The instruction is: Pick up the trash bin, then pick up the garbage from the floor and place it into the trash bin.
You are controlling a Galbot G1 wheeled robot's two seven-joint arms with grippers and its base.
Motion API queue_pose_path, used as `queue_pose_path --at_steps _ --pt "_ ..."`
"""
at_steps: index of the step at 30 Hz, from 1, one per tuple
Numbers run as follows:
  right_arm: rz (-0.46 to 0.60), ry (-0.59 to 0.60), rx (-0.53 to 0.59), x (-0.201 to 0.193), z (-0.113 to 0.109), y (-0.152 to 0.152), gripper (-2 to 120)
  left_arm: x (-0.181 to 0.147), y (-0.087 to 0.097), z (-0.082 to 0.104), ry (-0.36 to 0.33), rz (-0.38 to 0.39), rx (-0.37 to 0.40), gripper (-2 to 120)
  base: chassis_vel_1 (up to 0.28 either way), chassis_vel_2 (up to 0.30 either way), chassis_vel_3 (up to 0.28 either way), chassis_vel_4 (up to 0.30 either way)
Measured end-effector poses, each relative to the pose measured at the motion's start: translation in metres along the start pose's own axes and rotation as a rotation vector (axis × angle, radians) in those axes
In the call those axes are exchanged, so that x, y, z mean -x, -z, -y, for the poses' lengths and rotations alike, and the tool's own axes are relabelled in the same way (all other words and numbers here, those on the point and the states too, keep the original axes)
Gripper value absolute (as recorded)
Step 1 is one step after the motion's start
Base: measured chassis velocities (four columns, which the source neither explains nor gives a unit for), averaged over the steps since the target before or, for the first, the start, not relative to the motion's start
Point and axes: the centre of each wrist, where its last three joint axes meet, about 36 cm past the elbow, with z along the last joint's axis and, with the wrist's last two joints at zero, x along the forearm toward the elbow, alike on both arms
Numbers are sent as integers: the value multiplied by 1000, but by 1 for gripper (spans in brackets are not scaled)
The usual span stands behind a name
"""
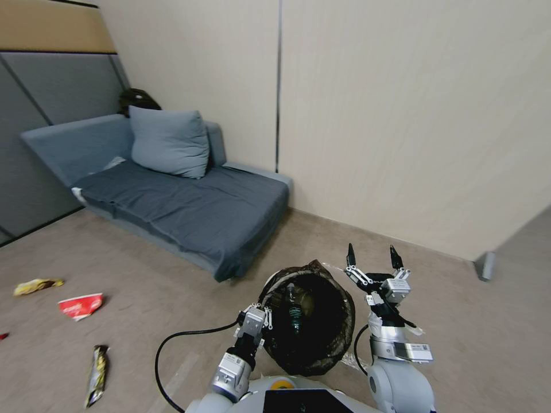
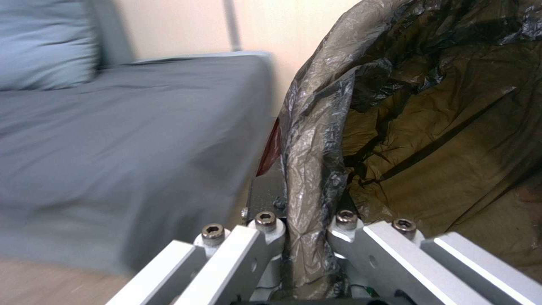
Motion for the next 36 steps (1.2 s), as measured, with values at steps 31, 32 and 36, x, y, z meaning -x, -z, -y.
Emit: queue_pose_path --at_steps 31,32,36 --pt "-1 -10 7 2 -1 0 100 2 1 -7 17 2 14 1 126 126 124 127" --pt "-1 -10 7 2 -1 0 100 2 1 -7 17 1 13 1 128 138 123 131" --pt "-3 -10 8 2 -1 -1 100 2 1 -7 16 -3 9 1 139 129 134 129"
